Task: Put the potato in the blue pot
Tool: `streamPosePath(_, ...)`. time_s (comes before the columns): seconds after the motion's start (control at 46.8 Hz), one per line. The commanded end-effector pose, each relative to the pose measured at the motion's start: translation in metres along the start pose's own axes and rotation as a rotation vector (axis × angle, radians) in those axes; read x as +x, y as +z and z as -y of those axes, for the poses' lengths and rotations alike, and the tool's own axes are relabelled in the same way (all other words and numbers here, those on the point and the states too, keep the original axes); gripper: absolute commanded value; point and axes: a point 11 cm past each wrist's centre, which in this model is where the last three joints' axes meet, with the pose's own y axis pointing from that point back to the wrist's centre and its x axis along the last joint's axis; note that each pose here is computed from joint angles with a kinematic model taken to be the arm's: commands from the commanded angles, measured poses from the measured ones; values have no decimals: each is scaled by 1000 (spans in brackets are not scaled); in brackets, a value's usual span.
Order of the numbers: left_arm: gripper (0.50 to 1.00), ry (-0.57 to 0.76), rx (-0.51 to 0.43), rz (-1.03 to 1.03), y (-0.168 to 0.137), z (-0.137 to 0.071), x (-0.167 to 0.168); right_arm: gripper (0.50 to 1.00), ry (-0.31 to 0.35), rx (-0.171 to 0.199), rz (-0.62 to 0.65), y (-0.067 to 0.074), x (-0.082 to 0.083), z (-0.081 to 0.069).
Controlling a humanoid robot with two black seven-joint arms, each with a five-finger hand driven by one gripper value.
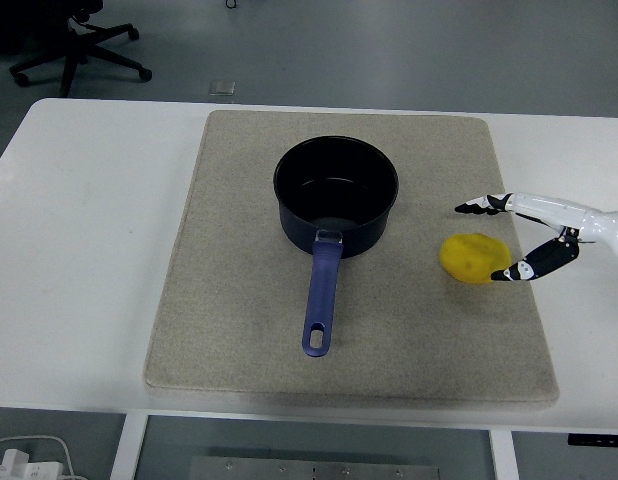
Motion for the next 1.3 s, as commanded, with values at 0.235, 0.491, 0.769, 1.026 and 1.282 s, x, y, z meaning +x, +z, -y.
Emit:
streamPosePath(0.235,994,0,0,0,0,0,0,926,6,-5,-11,3,-7,4)
streamPosePath(0.491,994,0,0,0,0,0,0,924,-4,6,-21,1,-12,13)
streamPosePath(0.769,994,0,0,0,0,0,0,911,-5,-2,-25,5,-18,20)
streamPosePath(1.026,994,0,0,0,0,0,0,662,2,19,-68,2,-16,20)
streamPosePath(1.282,994,0,0,0,0,0,0,500,2,-3,-90,10,-18,18)
